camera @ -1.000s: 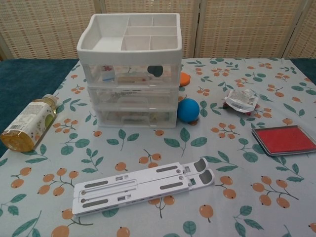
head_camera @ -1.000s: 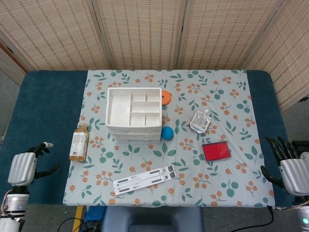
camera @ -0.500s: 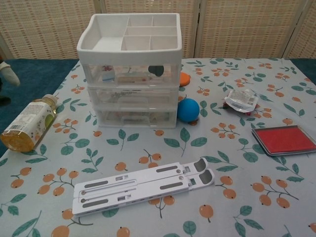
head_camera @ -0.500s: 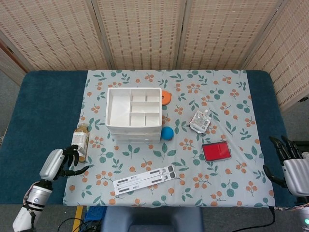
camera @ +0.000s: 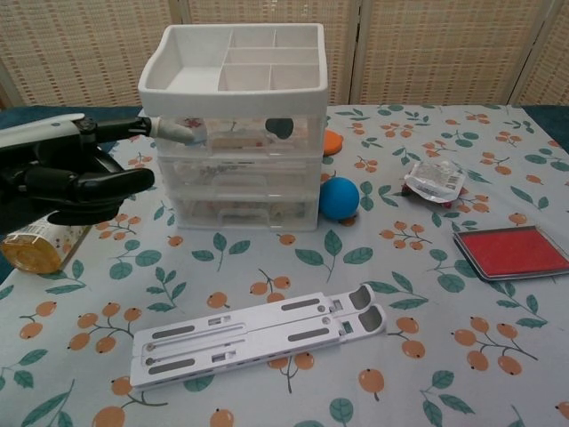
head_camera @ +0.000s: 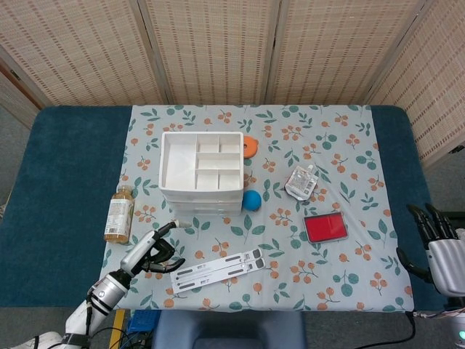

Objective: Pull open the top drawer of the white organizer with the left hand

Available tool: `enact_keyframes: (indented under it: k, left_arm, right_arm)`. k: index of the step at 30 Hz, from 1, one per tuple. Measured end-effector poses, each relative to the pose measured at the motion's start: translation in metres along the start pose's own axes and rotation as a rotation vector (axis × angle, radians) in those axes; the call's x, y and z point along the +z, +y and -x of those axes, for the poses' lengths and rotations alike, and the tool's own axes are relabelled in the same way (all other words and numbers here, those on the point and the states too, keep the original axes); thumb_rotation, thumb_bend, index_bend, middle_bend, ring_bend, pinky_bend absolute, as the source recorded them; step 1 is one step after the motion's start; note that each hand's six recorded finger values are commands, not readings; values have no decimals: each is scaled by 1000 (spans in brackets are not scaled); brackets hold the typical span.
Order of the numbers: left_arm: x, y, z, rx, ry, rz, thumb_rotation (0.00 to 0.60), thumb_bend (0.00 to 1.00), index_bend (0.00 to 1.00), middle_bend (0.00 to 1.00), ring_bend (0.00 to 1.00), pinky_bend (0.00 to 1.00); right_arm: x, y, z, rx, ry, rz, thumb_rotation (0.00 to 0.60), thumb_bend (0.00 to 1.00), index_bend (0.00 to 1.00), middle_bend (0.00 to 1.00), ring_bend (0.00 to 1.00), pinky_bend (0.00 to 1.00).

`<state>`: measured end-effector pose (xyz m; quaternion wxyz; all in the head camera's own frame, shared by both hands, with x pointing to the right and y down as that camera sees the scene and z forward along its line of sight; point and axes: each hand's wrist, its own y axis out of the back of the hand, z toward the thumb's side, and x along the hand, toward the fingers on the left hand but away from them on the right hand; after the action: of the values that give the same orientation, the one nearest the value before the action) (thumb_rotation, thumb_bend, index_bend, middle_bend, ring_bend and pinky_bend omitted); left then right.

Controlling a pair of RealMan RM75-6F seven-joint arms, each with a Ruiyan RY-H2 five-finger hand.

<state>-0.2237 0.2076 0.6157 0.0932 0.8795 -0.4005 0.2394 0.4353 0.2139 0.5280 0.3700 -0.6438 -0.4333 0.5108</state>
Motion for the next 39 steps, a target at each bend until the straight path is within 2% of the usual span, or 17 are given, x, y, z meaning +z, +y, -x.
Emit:
enact_keyframes:
  k: [6, 13, 21, 33, 39]
  left_arm:
    - [5, -27, -21, -56, 2, 88, 600, 274, 103, 989, 1000, 1000]
    - [3, -53, -41, -41, 18, 200, 600, 274, 92, 995, 1000, 1000]
    - [-12, -76, -64, 43, 58, 339, 600, 294, 92, 997, 1000, 1000]
    - [-25, -84, -80, 171, 46, 531, 600, 295, 97, 999, 1000, 1000]
    - [-32, -84, -87, 207, 58, 575, 600, 295, 97, 1000, 1000, 1000]
  right_arm:
    - [0, 2, -1, -7, -2, -3, 600, 367, 1, 88, 30, 76]
    - [-2, 3, -3, -10, -16, -5, 600, 367, 1, 80, 30, 76]
    - [-4, 4, -4, -13, -28, -5, 600, 367, 1, 80, 30, 76]
    - [-2, 3, -5, -14, -29, -9, 600, 367, 1, 80, 30, 76]
    - [-3, 4, -7, -15, -36, -13, 600, 367, 1, 81, 30, 76]
